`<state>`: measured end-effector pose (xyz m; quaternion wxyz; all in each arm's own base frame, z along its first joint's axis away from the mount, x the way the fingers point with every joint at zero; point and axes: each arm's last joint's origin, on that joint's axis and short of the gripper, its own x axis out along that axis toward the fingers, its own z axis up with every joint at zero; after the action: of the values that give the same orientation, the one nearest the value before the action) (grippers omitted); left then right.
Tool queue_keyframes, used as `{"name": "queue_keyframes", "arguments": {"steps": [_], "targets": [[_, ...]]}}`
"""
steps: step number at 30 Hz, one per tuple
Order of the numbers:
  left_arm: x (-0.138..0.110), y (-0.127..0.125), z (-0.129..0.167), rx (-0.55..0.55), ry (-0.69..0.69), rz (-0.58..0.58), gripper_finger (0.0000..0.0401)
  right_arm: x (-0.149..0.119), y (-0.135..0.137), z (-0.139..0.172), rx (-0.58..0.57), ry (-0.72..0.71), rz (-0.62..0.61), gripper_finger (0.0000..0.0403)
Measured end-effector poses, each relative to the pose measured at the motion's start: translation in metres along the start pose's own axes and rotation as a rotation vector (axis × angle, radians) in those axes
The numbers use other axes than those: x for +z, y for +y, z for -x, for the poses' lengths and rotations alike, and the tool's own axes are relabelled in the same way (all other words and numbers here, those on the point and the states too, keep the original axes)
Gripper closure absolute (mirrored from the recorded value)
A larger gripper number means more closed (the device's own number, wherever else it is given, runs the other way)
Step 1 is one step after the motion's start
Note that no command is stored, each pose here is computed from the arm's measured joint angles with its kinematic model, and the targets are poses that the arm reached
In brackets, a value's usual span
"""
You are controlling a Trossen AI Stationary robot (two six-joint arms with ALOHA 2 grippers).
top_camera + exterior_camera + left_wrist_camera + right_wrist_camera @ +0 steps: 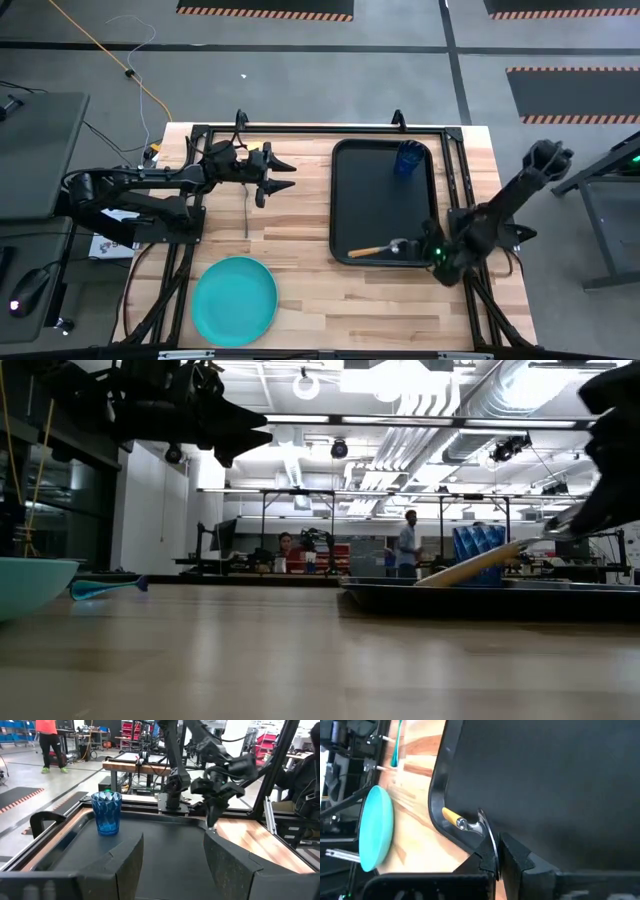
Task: Pick and place plate/cup/fork/spoon on tray
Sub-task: Put the yellow spoon at the bottom of the black serving tray
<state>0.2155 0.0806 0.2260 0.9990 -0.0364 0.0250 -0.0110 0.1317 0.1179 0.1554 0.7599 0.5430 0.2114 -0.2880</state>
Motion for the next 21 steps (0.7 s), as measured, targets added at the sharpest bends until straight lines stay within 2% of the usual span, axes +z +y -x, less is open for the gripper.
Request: {"name": "queue_keyframes", "arguments": {"steps": [5,9,21], "targets": [[0.000,0.000,0.000,0.000,-0.001,-0.009,0.0201,-0.022,0.005,0.006,-0.004,-0.070,0.024,0.0403],[0.000,0.000,0.000,0.000,0.000,0.010,0.0201,-0.029,0.011,-0.002,-0.028,-0.097,0.037,0.0403],[0.000,0.000,0.000,0.000,-0.001,0.026,0.0201,-0.031,0.011,-0.025,-0.129,-0.142,0.042,0.0403]]}}
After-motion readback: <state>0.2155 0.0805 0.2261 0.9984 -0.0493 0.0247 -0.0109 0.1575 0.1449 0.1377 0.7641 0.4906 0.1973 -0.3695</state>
